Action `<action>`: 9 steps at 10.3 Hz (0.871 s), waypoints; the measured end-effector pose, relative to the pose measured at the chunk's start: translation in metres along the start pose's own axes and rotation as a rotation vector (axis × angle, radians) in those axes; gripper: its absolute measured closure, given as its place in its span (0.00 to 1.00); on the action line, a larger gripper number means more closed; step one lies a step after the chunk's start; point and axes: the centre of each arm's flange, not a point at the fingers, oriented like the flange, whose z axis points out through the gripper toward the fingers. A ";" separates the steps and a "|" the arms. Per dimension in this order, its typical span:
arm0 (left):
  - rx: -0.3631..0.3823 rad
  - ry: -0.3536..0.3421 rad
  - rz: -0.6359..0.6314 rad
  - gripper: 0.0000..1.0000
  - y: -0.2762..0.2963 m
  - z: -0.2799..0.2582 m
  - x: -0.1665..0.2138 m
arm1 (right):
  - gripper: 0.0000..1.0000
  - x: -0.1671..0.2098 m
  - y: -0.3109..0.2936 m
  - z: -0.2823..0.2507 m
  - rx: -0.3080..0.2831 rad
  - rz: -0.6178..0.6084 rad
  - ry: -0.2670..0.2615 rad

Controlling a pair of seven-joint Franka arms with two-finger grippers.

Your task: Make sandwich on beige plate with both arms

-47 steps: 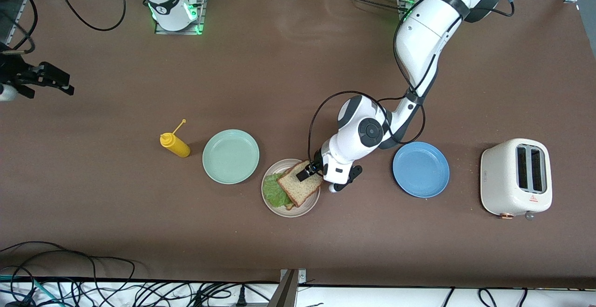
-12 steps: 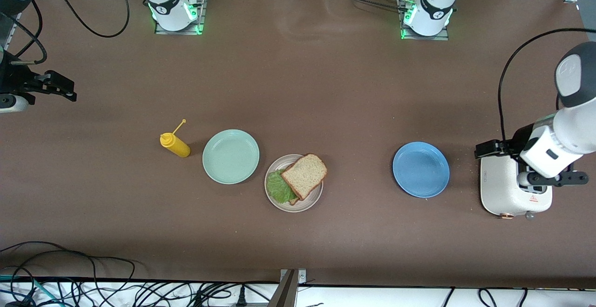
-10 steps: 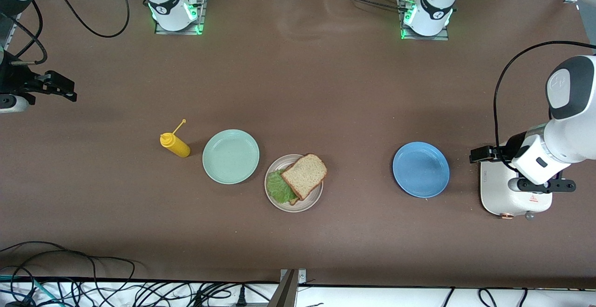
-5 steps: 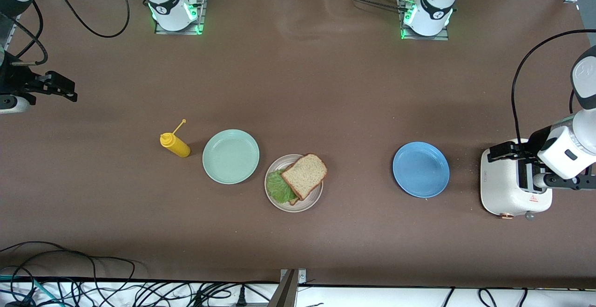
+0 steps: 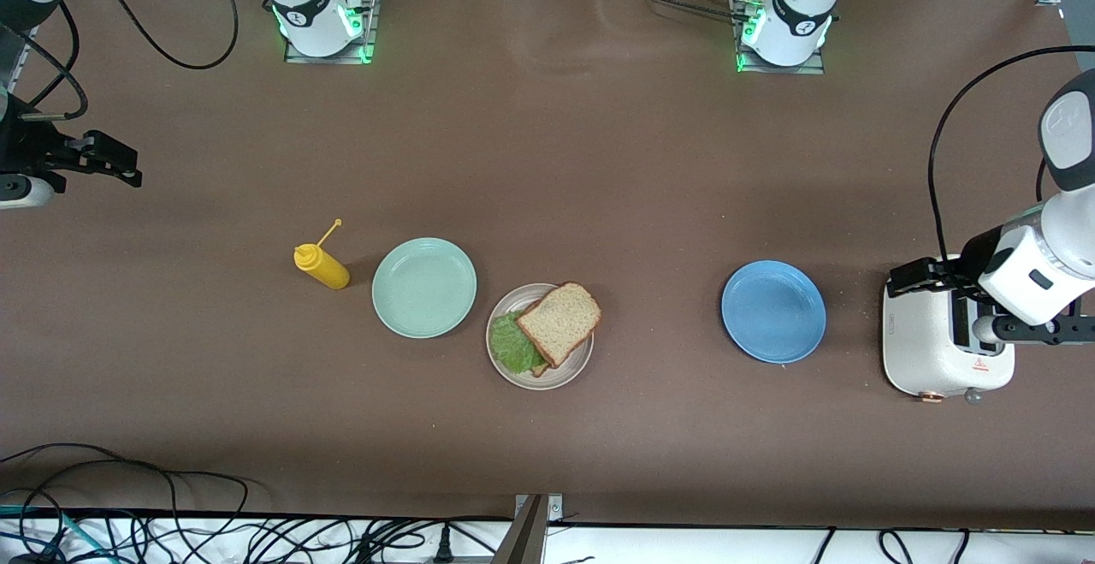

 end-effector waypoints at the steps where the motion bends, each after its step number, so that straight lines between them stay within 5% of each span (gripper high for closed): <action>1: -0.039 0.024 -0.032 0.00 -0.002 -0.007 0.001 | 0.00 0.000 -0.001 -0.001 0.009 0.001 0.001; 9: 0.060 0.124 0.003 0.06 -0.001 -0.043 -0.006 | 0.00 -0.009 -0.004 -0.010 0.028 0.070 -0.009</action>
